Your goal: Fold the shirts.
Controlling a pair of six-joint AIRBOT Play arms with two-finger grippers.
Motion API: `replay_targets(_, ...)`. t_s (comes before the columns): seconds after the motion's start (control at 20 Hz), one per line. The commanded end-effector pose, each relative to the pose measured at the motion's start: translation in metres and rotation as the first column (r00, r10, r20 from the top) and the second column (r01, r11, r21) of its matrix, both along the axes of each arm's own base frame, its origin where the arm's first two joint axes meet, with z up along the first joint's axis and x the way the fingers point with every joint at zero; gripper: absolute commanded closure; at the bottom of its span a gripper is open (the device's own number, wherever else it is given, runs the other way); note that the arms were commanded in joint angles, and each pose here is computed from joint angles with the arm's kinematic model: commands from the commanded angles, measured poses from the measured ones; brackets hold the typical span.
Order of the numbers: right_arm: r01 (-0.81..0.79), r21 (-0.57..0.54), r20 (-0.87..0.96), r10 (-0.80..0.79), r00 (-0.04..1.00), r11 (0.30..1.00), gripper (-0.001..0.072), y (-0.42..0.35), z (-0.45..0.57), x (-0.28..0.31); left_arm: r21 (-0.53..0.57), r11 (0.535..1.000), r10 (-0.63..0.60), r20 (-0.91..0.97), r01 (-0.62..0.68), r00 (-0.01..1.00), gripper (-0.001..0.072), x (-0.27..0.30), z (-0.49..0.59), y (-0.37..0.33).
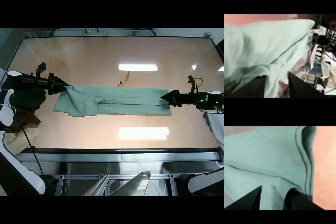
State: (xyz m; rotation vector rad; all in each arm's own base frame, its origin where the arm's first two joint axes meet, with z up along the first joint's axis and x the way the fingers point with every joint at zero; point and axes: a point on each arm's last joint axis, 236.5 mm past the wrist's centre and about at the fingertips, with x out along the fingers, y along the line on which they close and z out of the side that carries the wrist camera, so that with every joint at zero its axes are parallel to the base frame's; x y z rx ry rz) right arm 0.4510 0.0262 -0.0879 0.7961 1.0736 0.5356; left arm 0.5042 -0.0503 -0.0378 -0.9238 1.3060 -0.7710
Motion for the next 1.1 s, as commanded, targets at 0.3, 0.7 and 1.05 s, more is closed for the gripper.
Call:
replay_targets(0.3,-0.039,-0.313,-0.241,-0.039,0.970,0.949,0.0097,-0.082,0.005,-0.040,0.030,0.991,0.126,0.038,-0.127,0.991,0.0413,0.028,0.057,0.026)
replay_targets(0.7,-0.095,-0.078,-0.258,0.072,0.963,0.992,0.0147,0.004,-0.025,-0.021,0.021,0.998,-0.057,0.036,0.056,0.998,0.0708,0.002,0.060,-0.034)
replay_targets(1.05,-0.157,0.102,-0.132,0.169,0.977,0.982,0.0694,0.050,-0.001,-0.005,0.209,0.931,-0.308,0.004,0.301,0.951,0.0708,-0.029,0.015,-0.150)
